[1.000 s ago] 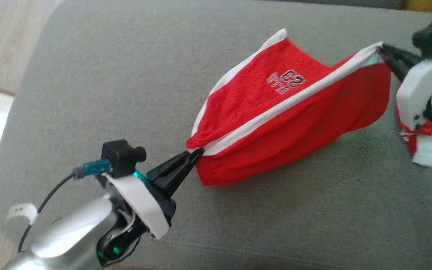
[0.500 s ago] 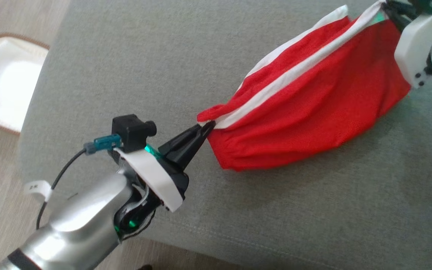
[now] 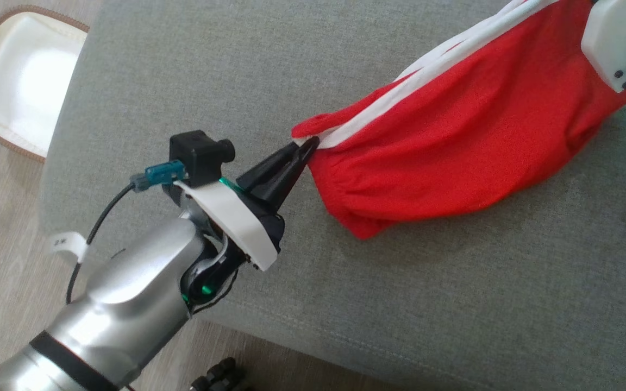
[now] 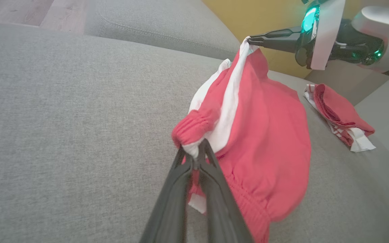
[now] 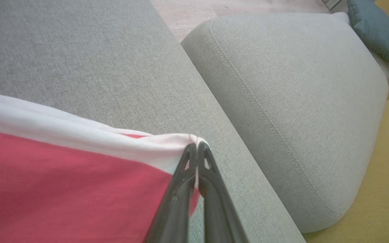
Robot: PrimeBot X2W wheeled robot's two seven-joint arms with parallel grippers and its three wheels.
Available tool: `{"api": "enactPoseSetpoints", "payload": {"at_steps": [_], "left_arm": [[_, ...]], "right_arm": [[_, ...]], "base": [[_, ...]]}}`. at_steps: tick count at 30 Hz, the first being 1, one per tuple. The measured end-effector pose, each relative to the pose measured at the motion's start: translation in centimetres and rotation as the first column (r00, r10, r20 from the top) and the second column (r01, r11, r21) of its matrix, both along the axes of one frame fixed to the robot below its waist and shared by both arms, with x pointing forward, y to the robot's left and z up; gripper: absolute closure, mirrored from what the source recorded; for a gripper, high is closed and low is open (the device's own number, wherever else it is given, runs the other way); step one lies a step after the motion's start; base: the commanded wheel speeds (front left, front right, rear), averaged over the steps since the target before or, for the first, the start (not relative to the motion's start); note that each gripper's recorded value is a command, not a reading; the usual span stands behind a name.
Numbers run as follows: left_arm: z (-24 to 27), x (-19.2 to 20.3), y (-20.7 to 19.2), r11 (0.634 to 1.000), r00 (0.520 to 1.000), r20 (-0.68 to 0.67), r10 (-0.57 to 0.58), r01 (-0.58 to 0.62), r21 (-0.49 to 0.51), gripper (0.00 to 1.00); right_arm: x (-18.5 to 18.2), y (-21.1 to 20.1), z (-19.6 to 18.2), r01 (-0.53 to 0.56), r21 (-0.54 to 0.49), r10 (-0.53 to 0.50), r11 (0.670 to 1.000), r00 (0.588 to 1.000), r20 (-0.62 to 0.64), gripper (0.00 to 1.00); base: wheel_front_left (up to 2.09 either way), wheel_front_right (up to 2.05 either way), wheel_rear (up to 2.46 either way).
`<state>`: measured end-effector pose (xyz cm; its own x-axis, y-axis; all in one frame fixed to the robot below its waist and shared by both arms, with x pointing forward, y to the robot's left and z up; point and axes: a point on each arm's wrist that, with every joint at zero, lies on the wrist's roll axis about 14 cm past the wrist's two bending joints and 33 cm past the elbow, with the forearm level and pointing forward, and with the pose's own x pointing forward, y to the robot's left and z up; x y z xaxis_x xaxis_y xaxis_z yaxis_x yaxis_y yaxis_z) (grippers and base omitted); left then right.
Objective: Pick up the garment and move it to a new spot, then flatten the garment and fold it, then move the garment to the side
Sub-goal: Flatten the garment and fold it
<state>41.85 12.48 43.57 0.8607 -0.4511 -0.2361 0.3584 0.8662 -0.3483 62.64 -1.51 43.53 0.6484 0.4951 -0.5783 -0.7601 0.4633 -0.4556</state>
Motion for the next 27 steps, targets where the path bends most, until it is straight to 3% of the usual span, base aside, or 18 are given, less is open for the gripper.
{"api": "enactPoseSetpoints", "payload": {"at_steps": [1, 2, 12, 17, 21, 24, 27], "left_arm": [[-0.2, 0.1, 0.1, 1.0, 1.0, -0.001, 0.001, -0.001, 0.008, 0.0], [-0.4, 0.3, 0.3, 1.0, 1.0, -0.004, 0.007, -0.007, 0.014, 0.0], [-0.4, 1.0, 0.3, 0.999, 1.0, 0.013, 0.001, -0.002, 0.043, 0.0], [0.1, 0.7, 0.2, 0.998, 0.999, 0.034, -0.008, 0.006, 0.057, 0.0], [1.1, 0.8, 1.0, 0.998, 0.998, 0.063, 0.022, -0.025, 0.05, 0.0], [2.5, 1.4, 2.3, 0.995, 0.991, 0.09, 0.1, -0.1, 0.001, 0.0], [4.1, 1.5, 3.0, 0.987, 0.979, 0.124, 0.16, -0.156, -0.046, 0.0]], "right_arm": [[0.1, 0.0, -0.3, -0.003, -0.003, 0.003, 1.0, 1.0, 0.001, 0.21], [0.2, -0.1, -0.6, -0.001, -0.004, 0.001, 1.0, 1.0, 0.0, 0.0], [-0.4, -1.5, -0.8, 0.035, 0.017, -0.035, 0.999, 0.999, -0.002, 0.0], [-1.4, -1.6, 0.9, 0.054, 0.097, -0.055, 0.994, 0.998, 0.012, 0.0], [-2.1, -2.5, 3.1, 0.096, 0.203, -0.107, 0.974, 0.993, 0.044, 0.0], [-2.3, -3.2, 5.6, 0.141, 0.324, -0.174, 0.936, 0.982, 0.075, 0.0], [-3.7, -3.7, 6.7, 0.147, 0.382, -0.197, 0.912, 0.976, 0.095, 0.0]], "base": [[0.0, 0.0, 0.0], [0.0, 0.0, 0.0], [0.0, 0.0, 0.0], [0.0, 0.0, 0.0], [0.0, 0.0, 0.0], [0.0, 0.0, 0.0], [0.0, 0.0, 0.0]]}}
